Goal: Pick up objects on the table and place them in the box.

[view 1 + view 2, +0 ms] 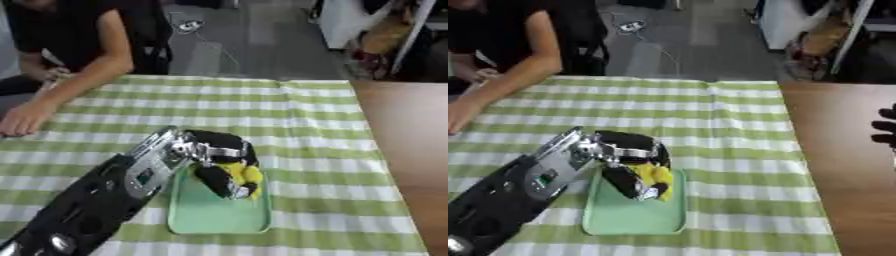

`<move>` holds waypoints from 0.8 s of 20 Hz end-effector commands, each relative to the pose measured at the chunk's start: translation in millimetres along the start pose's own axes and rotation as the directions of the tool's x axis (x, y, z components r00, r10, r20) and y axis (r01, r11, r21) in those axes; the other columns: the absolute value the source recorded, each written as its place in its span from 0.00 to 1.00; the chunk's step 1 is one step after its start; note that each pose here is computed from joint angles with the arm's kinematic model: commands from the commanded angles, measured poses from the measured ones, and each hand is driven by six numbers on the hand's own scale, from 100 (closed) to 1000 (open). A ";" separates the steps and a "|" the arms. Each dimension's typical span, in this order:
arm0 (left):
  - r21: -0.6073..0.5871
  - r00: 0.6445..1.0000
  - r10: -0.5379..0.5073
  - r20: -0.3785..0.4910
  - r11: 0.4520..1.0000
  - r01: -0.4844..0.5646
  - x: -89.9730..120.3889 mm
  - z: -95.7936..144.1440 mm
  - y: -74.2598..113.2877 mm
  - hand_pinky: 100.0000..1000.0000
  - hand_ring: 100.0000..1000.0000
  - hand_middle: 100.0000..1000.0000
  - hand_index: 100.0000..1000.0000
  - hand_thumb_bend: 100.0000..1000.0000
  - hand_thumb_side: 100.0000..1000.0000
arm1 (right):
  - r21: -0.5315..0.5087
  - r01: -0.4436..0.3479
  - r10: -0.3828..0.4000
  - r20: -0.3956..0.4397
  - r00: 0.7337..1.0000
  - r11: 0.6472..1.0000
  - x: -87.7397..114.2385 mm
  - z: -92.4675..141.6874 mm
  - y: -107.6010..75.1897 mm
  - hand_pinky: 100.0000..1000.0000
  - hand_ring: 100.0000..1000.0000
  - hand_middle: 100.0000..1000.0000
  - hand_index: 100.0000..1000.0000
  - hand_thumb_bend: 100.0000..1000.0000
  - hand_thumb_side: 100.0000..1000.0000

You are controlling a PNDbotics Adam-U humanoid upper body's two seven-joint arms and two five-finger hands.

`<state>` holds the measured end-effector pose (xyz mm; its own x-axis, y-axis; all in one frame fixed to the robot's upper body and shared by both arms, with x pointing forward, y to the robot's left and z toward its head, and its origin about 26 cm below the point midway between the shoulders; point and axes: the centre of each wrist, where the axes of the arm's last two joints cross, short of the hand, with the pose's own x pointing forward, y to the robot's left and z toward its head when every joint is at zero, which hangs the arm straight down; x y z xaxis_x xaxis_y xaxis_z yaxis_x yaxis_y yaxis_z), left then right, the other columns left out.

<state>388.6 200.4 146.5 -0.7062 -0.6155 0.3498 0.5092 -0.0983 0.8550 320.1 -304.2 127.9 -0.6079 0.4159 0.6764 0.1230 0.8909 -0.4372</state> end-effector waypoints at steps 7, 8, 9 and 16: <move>0.029 0.999 -0.044 0.011 0.999 0.044 1.7 13.4 13.6 0.45 0.39 0.52 0.60 0.71 0.54 | -0.001 -0.023 0.023 0.019 1.000 1.000 3.8 -3.1 -6.9 0.66 0.72 0.76 0.89 0.00 0.76; 0.032 0.999 -0.045 0.012 0.999 0.044 1.8 13.7 13.9 0.45 0.39 0.52 0.60 0.71 0.54 | -0.001 -0.023 0.023 0.019 1.000 1.000 3.8 -3.1 -6.9 0.66 0.72 0.76 0.89 0.00 0.76; 0.034 0.999 -0.046 0.013 0.998 0.046 2.0 14.0 14.2 0.47 0.41 0.53 0.60 0.74 0.54 | -0.001 -0.023 0.023 0.019 1.000 1.000 3.8 -3.1 -6.9 0.66 0.72 0.76 0.89 0.00 0.76; 0.054 0.998 -0.060 0.012 0.997 0.059 3.2 16.5 17.0 0.52 0.48 0.57 0.61 0.78 0.56 | 0.000 -0.022 0.022 0.020 1.000 1.000 4.1 -3.4 -6.8 0.66 0.72 0.76 0.89 0.00 0.76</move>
<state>386.3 203.2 153.9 -0.7324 -0.5922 0.3360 0.4773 -0.0946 0.8736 320.1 -304.2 127.9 -0.6077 0.4160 0.6765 0.1232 0.8909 -0.4372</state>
